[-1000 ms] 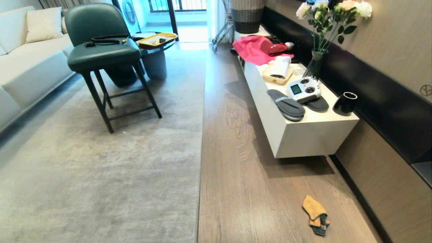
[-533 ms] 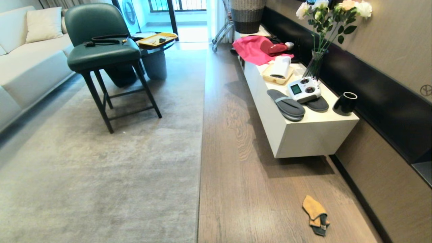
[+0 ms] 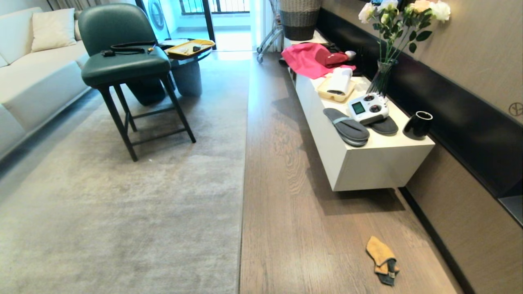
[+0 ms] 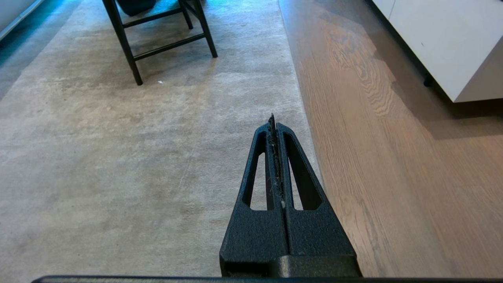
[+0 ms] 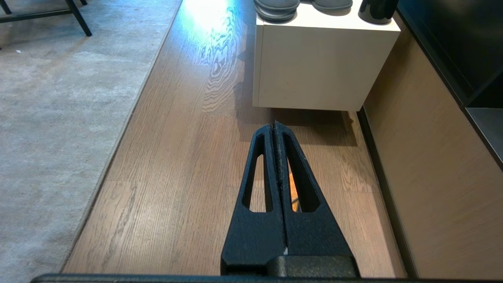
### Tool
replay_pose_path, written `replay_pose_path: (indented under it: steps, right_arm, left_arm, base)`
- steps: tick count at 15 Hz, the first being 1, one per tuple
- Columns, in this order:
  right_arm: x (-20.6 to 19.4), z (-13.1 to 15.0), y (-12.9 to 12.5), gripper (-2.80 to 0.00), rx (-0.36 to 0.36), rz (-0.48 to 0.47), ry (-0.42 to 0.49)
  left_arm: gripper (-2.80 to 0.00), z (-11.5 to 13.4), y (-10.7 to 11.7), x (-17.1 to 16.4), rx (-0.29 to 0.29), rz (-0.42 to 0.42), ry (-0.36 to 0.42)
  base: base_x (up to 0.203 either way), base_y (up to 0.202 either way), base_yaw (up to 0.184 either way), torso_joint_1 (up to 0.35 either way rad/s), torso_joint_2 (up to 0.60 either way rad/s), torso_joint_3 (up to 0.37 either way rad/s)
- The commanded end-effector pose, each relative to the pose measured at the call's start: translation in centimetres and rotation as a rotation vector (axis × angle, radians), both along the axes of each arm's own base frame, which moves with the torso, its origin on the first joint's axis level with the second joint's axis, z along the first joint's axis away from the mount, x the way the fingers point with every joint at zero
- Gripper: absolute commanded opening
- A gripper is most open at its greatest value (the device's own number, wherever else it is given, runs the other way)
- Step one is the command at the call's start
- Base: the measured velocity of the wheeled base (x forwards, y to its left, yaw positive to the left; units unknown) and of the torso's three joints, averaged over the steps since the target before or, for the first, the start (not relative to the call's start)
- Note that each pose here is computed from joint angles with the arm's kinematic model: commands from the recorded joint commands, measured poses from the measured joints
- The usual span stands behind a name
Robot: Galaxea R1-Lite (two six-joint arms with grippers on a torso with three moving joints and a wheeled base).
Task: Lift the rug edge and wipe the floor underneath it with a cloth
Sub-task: Pick up the rag
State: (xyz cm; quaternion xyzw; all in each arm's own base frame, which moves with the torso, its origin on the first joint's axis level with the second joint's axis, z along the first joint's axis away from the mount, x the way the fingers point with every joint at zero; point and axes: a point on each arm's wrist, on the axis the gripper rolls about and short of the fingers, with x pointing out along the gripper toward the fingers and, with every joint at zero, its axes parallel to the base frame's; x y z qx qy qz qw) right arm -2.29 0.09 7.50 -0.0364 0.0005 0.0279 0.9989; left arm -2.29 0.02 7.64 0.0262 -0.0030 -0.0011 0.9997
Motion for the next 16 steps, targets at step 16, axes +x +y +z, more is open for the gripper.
replay_pose_path:
  steps: [16]
  right_arm:
    - [0.01, 0.00, 0.00, -2.80, -0.001, 0.001, 0.002]
  left_arm:
    - [-2.80, 0.00, 0.00, 0.00, 0.000, 0.001, 0.000]
  base:
    - [0.000, 0.000, 0.000, 0.000, 0.00, 0.000]
